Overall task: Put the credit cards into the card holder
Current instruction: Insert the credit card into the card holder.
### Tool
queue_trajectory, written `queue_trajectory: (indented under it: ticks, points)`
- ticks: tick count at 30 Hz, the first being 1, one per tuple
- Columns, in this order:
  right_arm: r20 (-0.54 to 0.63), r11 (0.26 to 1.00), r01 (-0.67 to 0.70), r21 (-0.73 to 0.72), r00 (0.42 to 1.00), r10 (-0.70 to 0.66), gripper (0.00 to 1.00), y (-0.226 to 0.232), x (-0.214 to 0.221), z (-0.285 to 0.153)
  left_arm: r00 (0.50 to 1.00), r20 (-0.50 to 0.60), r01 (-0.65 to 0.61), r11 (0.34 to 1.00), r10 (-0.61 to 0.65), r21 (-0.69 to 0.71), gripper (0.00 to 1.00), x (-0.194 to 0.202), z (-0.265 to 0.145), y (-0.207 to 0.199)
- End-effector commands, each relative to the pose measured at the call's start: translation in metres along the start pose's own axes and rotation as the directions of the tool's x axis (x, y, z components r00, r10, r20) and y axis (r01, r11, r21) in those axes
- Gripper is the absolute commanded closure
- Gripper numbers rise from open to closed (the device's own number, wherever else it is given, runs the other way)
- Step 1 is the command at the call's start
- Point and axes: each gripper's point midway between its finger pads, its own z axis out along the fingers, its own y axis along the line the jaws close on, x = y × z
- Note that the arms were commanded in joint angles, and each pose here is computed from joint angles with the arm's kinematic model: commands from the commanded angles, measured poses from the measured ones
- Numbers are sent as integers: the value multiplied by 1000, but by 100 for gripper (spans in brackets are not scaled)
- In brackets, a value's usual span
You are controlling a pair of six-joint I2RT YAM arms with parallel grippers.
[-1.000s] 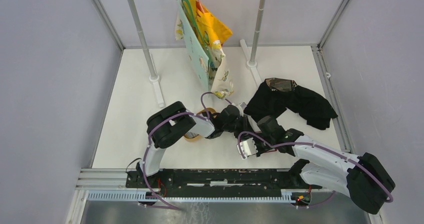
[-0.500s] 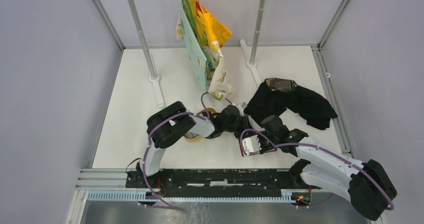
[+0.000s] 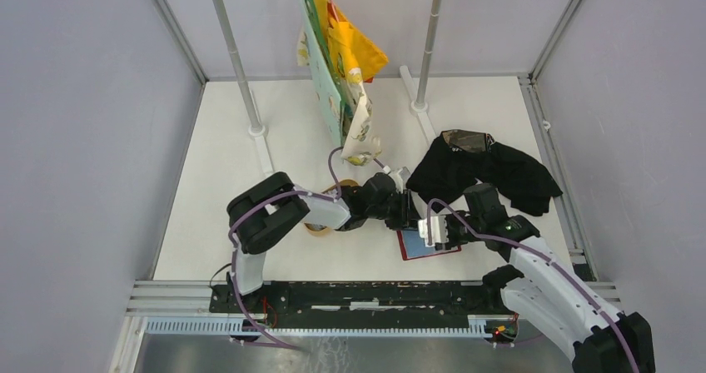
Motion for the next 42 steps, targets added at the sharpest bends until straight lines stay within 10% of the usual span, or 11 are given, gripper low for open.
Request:
queue_trajectory:
  ticks: [1, 27, 39, 42]
  points:
    - [88, 999, 7, 35, 996, -10, 79, -14, -20, -12, 979, 86, -186, 982, 183, 28, 65, -14, -22, -32]
    - [102, 996, -51, 72, 994, 44, 73, -22, -14, -18, 725, 147, -642, 738, 673, -207, 56, 30, -104, -31]
    - [102, 996, -49, 75, 994, 41, 72, -22, -13, -19, 781, 73, -624, 773, 620, 115, 47, 101, -88, -42]
    - [102, 996, -50, 77, 994, 42, 71, -22, -13, -19, 727, 51, -686, 727, 685, 25, 47, 119, -82, -46]
